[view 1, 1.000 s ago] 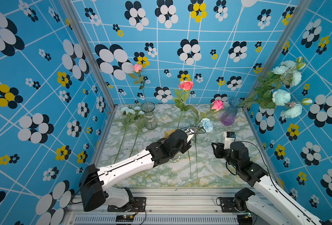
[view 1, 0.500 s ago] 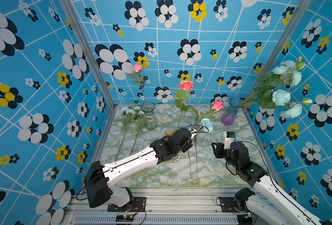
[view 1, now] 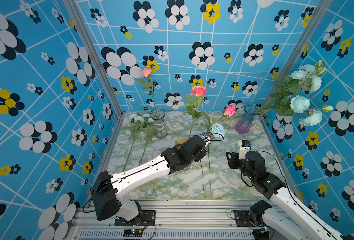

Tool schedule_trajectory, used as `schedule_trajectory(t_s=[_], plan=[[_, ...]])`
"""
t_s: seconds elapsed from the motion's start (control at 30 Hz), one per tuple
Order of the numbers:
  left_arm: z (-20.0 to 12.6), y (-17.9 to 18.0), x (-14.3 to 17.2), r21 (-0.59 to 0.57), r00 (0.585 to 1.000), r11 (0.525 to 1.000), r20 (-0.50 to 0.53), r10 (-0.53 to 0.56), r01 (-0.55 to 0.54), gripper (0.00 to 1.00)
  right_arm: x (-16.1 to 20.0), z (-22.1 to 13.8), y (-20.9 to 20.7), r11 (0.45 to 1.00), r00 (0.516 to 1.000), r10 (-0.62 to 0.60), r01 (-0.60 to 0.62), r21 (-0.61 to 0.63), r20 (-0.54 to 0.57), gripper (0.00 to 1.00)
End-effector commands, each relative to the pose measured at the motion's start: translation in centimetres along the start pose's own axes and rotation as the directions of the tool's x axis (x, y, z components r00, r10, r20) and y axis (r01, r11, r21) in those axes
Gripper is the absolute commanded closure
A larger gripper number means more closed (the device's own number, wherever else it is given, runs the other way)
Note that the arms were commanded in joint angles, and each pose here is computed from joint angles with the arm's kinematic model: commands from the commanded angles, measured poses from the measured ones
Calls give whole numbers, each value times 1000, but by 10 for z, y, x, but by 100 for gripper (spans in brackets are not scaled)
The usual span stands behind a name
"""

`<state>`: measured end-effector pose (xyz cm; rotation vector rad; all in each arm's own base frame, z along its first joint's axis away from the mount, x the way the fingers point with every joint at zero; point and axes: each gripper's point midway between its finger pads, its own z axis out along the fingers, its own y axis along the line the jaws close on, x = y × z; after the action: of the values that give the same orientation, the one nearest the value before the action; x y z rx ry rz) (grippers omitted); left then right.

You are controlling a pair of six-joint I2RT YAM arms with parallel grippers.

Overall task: Pick out blue flowers from the vase
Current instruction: Pick up the flower from the vase.

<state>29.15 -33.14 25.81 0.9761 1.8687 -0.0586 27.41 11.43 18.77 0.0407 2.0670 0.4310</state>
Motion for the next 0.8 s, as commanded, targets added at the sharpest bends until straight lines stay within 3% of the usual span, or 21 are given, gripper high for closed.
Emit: schedule_trajectory(t_s=[0.0, 0.37, 0.53, 0.67, 0.77], plan=[[-10, 8, -11, -24, 999, 999, 34, -22, 23, 93, -1, 0, -5, 1000, 1000, -10, 9, 20, 15, 60], [-35, 24, -17, 0, 984, 993, 136, -118, 119, 98, -2, 0, -5, 1000, 1000, -9, 9, 20, 16, 60], [-37, 10, -16, 67, 986, 994, 134, -97, 89, 95, -2, 0, -5, 1000, 1000, -10, 9, 19, 16, 60], [-37, 4, -10, 97, 993, 993, 98, -72, 63, 87, -1, 1, -5, 1000, 1000, -9, 9, 19, 13, 60], [-36, 1, -3, 124, 997, 991, 47, -54, 48, 69, -1, 1, -5, 1000, 1000, -9, 9, 19, 13, 61]])
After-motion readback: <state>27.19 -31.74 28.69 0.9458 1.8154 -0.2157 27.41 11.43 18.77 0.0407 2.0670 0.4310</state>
